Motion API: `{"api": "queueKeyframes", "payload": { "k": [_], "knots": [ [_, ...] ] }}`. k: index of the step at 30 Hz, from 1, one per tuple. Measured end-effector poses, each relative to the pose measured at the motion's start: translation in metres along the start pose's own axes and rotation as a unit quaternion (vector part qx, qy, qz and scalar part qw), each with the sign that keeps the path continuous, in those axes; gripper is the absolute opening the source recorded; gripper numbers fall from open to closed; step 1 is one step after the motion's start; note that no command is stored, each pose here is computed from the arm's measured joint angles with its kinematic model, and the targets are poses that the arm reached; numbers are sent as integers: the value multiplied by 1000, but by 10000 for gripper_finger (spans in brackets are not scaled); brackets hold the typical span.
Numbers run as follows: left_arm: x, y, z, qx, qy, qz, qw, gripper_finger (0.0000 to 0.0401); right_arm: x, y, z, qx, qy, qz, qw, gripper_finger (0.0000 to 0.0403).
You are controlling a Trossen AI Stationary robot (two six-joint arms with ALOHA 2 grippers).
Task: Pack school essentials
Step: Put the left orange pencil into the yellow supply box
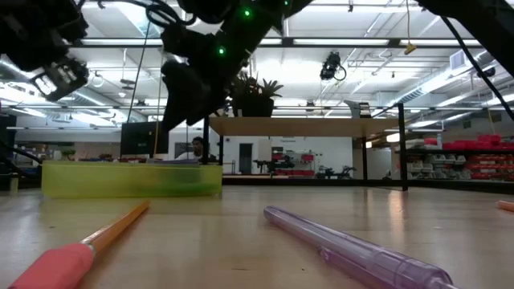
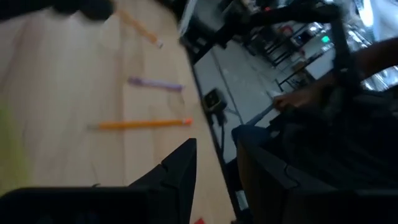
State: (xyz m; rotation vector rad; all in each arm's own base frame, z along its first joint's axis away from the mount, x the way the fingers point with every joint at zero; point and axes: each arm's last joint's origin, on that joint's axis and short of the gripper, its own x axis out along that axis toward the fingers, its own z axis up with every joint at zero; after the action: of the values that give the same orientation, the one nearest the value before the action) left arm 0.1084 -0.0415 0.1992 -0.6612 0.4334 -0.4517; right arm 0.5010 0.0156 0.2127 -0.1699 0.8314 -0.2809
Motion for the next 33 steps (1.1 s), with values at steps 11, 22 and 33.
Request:
{"api": "queueKeyframes", "payload": {
  "k": [11,22,33],
  "knots": [
    [9,6,-8,-5,56,31,998,121,-39,11,11,29,77,9,997,399],
    [43,2,-1,113,144,85,979,121,-62,25,-16,35,199,-27,979,374],
    [73,2,7,118,177,126,969,121,-112,24,1,-15,148,29,989,335]
  ]
}}
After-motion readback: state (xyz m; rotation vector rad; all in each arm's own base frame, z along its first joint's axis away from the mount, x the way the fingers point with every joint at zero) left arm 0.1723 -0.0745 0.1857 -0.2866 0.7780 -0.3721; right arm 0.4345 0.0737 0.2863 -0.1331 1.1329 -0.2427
